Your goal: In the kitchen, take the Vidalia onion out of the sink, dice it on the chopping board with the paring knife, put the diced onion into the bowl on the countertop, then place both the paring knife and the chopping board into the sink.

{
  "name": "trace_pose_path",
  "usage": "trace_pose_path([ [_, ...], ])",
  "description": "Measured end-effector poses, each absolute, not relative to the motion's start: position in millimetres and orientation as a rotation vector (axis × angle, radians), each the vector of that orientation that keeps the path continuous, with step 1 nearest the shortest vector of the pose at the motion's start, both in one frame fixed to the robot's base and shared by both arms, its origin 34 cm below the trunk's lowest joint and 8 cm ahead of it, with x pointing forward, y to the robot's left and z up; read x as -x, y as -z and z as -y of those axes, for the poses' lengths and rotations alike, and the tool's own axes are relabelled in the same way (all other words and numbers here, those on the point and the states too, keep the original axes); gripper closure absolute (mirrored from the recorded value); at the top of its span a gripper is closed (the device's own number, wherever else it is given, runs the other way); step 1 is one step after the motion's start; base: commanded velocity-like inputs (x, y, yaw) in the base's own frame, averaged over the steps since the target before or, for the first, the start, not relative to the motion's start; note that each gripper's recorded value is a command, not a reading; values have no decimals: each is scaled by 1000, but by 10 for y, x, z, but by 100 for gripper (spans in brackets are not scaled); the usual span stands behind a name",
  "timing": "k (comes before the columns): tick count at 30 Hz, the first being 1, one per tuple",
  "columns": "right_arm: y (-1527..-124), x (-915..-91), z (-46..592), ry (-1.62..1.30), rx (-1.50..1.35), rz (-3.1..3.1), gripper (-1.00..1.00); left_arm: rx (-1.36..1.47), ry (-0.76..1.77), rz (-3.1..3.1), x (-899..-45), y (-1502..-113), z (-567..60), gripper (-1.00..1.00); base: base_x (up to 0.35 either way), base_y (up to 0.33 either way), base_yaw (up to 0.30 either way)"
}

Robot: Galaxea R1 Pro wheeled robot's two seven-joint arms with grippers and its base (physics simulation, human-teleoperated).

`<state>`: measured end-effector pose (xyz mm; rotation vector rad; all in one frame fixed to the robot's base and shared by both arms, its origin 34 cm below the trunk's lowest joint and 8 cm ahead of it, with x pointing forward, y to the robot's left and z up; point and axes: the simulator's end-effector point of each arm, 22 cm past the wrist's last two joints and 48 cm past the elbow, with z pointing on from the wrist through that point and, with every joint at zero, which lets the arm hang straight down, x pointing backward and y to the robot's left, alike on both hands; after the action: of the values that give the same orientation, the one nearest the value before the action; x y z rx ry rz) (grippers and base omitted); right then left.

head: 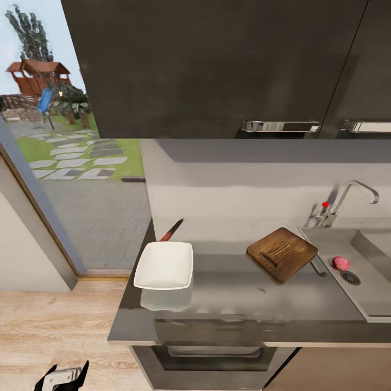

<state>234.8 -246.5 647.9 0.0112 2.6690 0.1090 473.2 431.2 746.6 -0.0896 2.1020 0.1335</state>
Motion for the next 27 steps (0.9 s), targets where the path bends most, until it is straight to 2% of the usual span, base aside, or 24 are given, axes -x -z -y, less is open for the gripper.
trace_pose_path([
  [17,-6472,-2321,2479,-107,-9,-2674,-100,98,-70,-2131,-4105,-7229,-3764,-100,-3,0,0],
  [27,-6469,-2322,2480,-106,-9,-2675,-100,106,-57,-2157,-3936,-7155,-3663,-100,-280,0,0],
])
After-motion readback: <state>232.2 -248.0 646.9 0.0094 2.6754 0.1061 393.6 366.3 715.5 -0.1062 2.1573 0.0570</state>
